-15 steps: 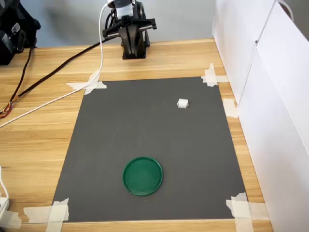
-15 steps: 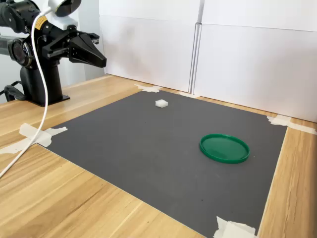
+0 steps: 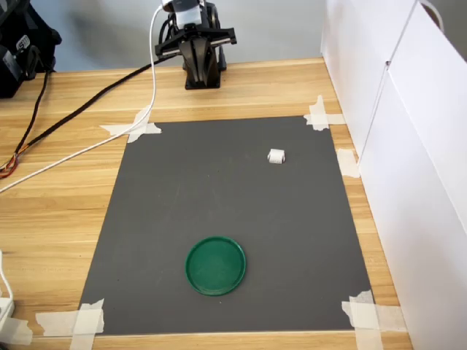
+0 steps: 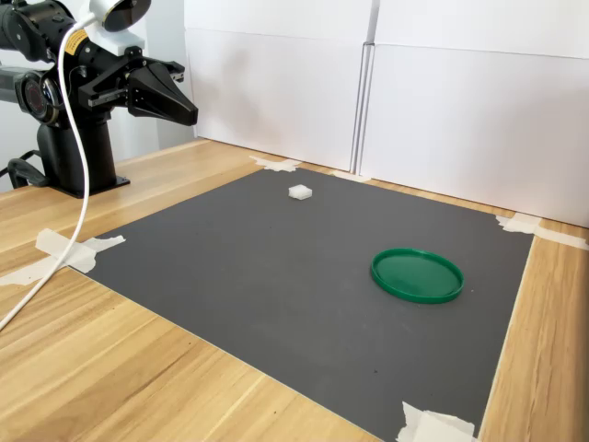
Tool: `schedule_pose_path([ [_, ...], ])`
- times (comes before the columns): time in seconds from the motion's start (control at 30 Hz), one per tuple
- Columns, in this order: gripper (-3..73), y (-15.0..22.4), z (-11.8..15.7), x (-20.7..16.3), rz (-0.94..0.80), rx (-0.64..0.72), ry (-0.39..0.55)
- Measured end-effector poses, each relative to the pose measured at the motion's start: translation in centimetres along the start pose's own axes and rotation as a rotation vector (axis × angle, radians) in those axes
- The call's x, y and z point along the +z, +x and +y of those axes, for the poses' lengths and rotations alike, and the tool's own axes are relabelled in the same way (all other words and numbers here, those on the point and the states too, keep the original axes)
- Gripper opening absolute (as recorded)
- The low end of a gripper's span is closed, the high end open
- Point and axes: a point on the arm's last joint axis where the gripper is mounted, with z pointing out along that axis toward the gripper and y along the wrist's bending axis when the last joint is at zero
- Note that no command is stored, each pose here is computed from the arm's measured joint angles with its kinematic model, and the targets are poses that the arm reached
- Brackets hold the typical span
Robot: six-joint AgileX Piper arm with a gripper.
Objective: Grasp a white terminal and put it in the green lid.
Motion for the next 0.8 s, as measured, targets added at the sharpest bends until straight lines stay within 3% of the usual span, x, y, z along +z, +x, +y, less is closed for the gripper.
schedule_pose_path([
  [0.4, -2.2, -0.2, 0.1, 0.6, 0.160, 0.007, 0.001],
  [0.8, -2.2, -6.5, 0.6, 4.1, 0.325, 0.026, 0.013],
])
